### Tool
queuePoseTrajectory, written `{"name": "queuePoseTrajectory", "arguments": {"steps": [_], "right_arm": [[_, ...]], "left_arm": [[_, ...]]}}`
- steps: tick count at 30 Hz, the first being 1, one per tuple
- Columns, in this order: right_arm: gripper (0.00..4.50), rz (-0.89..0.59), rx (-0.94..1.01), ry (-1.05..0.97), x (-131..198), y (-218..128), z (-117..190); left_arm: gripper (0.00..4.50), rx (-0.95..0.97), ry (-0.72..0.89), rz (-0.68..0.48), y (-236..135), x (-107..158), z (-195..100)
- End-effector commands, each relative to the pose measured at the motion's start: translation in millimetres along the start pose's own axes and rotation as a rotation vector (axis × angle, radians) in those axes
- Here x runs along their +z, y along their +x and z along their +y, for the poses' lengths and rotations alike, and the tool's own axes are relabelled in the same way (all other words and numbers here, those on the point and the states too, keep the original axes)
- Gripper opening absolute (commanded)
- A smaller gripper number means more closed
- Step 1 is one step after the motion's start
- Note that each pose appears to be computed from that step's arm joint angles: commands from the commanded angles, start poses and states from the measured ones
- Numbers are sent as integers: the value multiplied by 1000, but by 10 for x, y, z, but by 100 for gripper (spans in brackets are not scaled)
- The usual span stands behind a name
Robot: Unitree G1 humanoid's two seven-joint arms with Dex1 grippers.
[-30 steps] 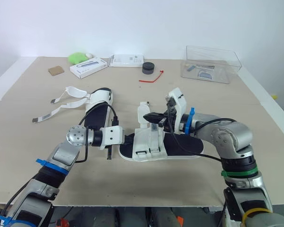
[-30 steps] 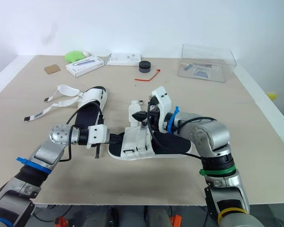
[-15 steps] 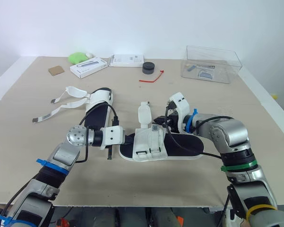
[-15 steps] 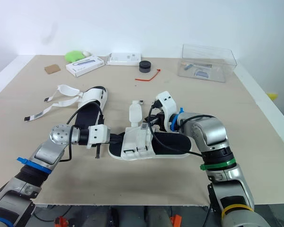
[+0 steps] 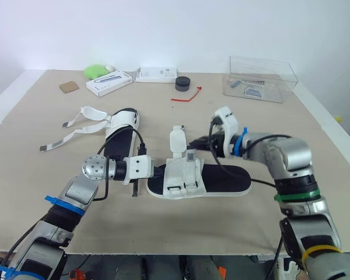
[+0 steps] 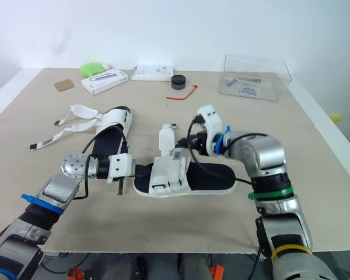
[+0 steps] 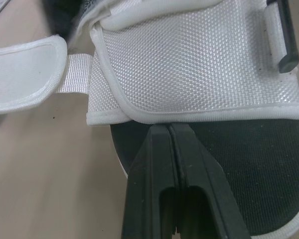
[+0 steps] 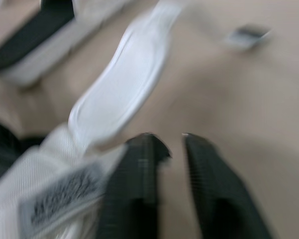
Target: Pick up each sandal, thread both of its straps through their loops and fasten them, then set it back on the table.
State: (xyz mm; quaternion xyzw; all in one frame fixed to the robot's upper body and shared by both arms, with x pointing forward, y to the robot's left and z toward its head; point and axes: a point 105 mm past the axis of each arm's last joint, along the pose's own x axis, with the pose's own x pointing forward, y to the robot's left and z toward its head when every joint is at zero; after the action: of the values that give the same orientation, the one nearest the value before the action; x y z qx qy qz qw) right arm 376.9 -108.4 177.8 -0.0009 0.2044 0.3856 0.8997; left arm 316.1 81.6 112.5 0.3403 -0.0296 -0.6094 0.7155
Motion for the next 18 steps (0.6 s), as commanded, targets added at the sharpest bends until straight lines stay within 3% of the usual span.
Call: {"name": "queuePoseTrajectory", "arguments": {"steps": [1, 3, 4, 12, 18], "right_arm": [[313, -139, 73, 142, 376, 2, 26], [420, -126, 124, 247, 369, 79, 74], [446, -110, 139, 283, 341, 116, 92], [446, 26, 183, 436, 105, 308, 138], [446, 9, 276, 473, 324, 491, 292]], "left_arm": [[0, -37, -8, 49, 35, -100, -73], [0, -39, -2, 51, 34, -100, -69], [0, -39, -1, 51, 34, -98, -65], [0, -38, 2, 53, 13, -94, -71], [0, -35, 3, 55, 16, -97, -71]]}}
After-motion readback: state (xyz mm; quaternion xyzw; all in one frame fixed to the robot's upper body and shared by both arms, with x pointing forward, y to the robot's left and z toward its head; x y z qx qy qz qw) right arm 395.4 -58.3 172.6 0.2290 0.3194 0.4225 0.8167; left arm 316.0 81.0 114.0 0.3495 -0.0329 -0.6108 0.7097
